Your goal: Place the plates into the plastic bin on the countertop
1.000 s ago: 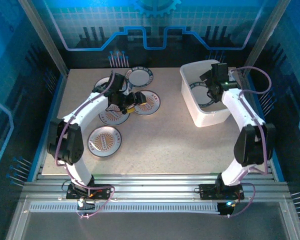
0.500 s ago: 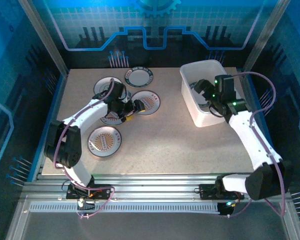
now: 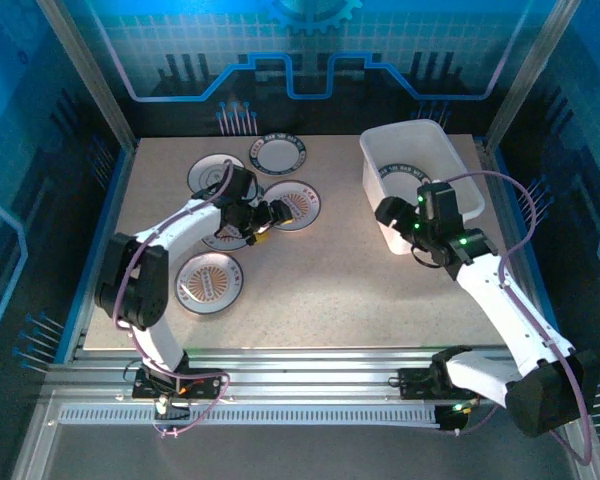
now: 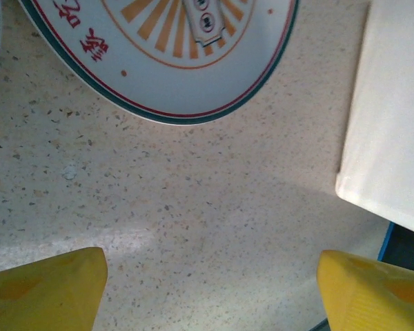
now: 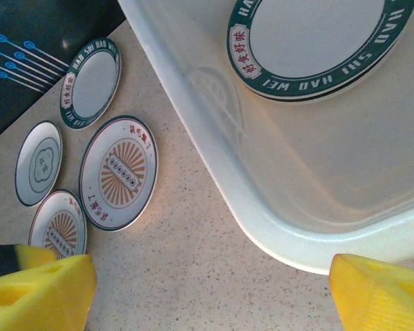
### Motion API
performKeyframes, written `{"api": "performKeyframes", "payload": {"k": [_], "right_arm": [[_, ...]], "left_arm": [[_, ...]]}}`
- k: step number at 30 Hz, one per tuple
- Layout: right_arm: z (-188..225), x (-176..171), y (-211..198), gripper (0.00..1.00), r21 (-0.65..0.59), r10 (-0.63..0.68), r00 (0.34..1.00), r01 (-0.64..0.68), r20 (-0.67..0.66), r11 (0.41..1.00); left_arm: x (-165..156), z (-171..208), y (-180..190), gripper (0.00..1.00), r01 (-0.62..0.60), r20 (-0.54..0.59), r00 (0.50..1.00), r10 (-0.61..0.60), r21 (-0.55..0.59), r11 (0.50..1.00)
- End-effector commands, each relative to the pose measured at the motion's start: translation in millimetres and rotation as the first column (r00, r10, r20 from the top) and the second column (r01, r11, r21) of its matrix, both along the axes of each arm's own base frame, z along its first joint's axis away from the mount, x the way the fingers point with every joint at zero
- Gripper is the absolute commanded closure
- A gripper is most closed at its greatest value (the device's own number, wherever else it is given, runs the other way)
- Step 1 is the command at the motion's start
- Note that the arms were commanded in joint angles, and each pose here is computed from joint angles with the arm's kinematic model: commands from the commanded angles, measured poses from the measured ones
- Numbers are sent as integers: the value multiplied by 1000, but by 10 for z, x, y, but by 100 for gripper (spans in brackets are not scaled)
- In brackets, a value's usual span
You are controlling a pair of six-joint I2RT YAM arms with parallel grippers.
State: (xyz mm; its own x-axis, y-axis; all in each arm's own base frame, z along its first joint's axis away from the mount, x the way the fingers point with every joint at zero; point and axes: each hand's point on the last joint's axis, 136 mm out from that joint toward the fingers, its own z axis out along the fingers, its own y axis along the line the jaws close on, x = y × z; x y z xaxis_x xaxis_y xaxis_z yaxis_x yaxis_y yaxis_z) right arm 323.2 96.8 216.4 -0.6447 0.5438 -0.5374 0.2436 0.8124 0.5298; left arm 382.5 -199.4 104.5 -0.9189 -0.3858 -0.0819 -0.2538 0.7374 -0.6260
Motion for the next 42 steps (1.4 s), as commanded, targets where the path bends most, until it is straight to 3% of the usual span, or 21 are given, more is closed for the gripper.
{"api": "performKeyframes", "payload": {"k": [1,9,18,31,38,42], "right_arm": [[0,-53,140,14,14,64,998,-64,14,998],[-19,-29,264,18,14,106,994,-107,18,994],[-82,8,293,20,7,115,993,-115,3,993],[-93,-2,280,22,-2,115,993,-115,2,993],[-108,-44,237,24,-9,108,994,-108,5,994],[-121,-58,209,25,-8,103,995,-103,7,995]], "left_arm": [[89,-74,-19,19,-17,-15,1000,17,32,999],[232,-323,-1,20,-54,-59,997,59,77,996],[459,-467,29,23,-181,-63,980,186,76,980],[680,-598,103,36,-363,-40,930,366,56,930],[666,-772,76,42,-401,-56,913,405,74,913],[685,-813,35,52,-405,-46,912,408,73,912]]}}
